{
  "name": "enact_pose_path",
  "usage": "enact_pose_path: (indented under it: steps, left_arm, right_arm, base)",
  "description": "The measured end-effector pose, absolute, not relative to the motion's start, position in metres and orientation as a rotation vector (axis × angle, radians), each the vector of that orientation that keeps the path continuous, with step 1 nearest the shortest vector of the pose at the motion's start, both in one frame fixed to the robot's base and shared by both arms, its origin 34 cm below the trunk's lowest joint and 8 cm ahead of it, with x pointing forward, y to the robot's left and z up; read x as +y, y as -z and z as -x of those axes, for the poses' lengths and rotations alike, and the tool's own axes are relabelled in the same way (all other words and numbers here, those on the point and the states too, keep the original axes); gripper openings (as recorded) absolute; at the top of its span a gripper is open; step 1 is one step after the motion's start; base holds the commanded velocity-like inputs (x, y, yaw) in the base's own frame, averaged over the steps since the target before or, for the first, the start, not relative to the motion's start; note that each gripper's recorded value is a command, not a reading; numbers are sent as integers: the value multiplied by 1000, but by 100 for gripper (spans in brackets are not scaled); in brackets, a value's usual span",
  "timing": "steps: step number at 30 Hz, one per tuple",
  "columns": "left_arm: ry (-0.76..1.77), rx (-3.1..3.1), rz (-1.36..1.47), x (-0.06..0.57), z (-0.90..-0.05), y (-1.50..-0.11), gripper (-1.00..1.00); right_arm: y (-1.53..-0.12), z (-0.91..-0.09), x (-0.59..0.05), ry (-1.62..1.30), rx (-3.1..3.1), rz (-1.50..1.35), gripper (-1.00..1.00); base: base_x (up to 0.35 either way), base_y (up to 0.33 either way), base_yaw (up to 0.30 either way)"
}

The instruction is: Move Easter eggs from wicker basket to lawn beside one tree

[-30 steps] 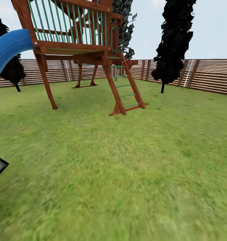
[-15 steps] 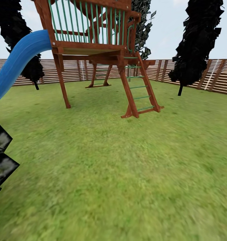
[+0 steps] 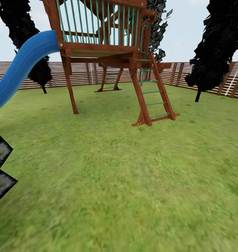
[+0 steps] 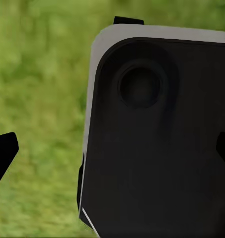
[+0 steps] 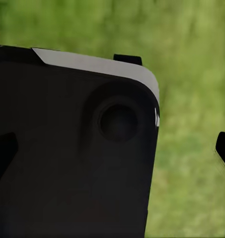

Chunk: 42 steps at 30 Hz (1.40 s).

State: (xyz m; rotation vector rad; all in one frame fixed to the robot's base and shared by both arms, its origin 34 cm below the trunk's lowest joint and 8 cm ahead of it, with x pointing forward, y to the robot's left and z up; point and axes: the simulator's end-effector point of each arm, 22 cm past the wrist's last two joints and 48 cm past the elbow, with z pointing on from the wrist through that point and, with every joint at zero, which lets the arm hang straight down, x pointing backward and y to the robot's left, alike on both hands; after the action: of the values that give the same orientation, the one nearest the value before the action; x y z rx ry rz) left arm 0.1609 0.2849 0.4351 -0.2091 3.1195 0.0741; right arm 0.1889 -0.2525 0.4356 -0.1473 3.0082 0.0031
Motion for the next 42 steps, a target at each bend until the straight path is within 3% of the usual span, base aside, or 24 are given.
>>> enact_pose_path:
  steps: [8,26,42]
  left_arm:
    - [-74,3120,208,285,-161,-435,100]
    - [-73,3120,207,285,-161,-435,100]
    - [-74,3119,207,285,-161,-435,100]
  right_arm:
    - [-436,-189,-252,-3,3009,148,100]
    - [-436,-189,-253,-3,3009,147,100]
    - [-436,-189,-251,-5,3009,147,100]
  base:
    - [324,0,233]
    - [324,0,19]
    - [324,0,268]
